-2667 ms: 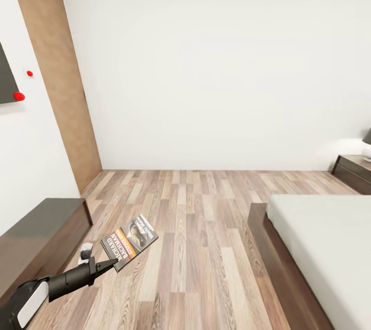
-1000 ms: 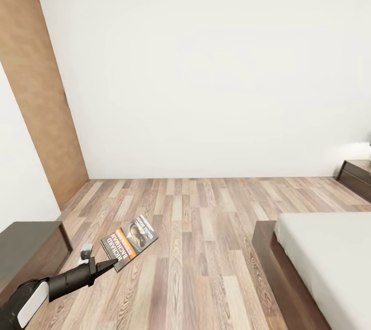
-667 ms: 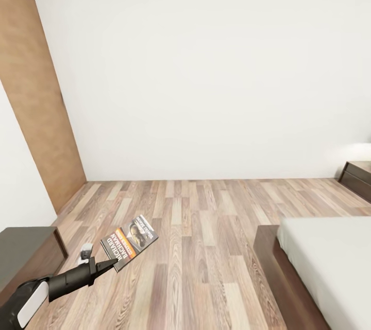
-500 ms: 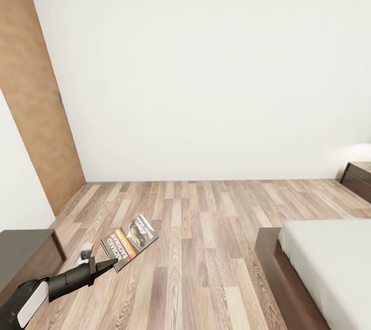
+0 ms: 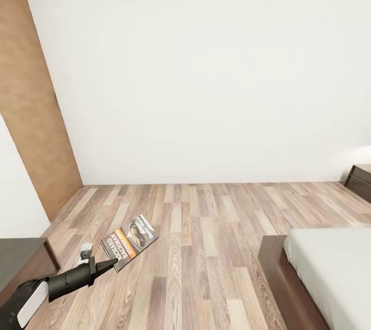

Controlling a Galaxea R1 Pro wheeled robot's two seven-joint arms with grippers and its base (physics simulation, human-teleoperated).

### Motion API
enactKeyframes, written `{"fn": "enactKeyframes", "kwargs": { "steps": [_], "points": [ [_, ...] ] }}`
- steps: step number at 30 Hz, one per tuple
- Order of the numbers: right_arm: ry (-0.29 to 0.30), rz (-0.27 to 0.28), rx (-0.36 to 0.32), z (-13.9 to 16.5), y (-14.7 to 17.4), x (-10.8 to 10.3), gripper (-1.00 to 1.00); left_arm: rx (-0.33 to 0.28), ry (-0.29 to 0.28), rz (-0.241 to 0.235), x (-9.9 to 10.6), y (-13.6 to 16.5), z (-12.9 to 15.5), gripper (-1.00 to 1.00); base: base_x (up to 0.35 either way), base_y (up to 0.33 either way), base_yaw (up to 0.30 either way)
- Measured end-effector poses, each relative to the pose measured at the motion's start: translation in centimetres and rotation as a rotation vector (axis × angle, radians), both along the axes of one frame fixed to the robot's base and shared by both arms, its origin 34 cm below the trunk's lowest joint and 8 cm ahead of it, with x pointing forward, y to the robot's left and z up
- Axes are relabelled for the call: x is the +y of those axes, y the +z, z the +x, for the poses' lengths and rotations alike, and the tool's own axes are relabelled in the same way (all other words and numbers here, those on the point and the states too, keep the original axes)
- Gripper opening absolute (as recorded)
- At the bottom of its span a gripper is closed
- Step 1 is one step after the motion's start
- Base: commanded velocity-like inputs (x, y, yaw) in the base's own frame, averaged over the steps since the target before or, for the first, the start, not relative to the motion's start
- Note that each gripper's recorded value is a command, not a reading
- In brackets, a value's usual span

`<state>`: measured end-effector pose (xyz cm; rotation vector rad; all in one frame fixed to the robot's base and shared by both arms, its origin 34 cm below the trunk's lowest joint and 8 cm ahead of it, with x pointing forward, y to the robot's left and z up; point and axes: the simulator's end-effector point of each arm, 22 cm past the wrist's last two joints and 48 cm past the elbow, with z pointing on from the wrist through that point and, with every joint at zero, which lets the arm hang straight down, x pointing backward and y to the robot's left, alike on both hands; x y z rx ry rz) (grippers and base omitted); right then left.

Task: In the bedroom, move the book from the bed onto either nightstand, and place the two sandals side by side next to the bed.

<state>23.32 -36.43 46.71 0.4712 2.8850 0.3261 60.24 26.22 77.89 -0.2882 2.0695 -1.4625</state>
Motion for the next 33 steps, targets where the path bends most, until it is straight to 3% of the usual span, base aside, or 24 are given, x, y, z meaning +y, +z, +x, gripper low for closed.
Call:
{"fn": "enactKeyframes", "kwargs": {
  "steps": [33],
  "points": [
    [0.001,0.000,0.000,0.00,-0.01,0.04,1.00,0.001,0.001,0.001,0.00,-0.04,0.01,-1.00,0.195,0.000,0.000]
  ]
}}
